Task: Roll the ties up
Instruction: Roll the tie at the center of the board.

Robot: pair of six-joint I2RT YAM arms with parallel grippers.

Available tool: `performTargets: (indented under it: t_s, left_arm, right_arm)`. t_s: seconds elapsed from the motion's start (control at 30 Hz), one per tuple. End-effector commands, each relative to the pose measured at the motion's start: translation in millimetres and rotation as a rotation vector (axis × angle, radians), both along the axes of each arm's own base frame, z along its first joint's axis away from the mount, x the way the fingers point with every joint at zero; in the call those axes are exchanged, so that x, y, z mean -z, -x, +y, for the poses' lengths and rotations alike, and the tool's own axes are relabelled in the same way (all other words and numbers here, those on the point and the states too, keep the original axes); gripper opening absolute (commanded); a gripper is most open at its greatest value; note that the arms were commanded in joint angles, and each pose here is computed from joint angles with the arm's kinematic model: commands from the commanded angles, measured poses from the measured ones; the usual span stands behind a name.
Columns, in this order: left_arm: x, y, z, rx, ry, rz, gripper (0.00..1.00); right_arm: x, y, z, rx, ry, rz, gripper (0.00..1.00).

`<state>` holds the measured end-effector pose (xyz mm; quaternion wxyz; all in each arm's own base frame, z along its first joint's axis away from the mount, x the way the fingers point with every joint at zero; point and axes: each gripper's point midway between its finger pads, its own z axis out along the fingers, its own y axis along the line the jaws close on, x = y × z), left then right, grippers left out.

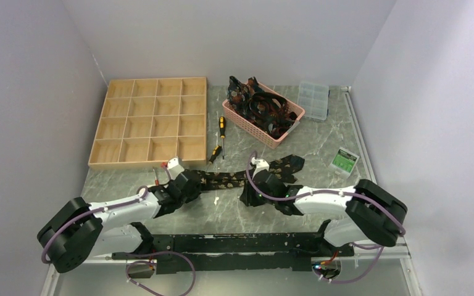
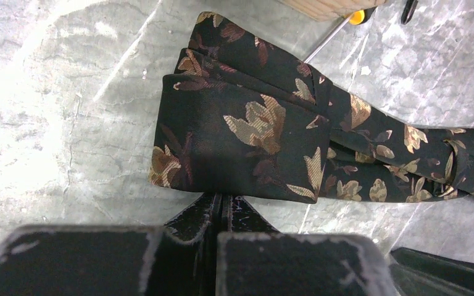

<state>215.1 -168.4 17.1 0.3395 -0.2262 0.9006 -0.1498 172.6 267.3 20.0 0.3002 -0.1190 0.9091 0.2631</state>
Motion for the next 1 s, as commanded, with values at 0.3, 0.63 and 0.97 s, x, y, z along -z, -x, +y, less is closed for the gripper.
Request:
performTargets:
  t_s: [0.3,0.63,0.97]
  left_arm:
    - [44,15,48,-0.037,-0.15,0.084,0.03]
    - [55,1,45,-0.047,-0.154,0.112,0.03]
    - [41,16,51,-0.031,-0.116,0.118,0.03]
  right_arm:
    - [42,-74,-35,0.314,0.167,0.019,0.31]
    - [43,-94,-37,0.34,0.171,0.009,0.31]
    - [9,-78,-29,0.254,0.135,-0.086,0.34]
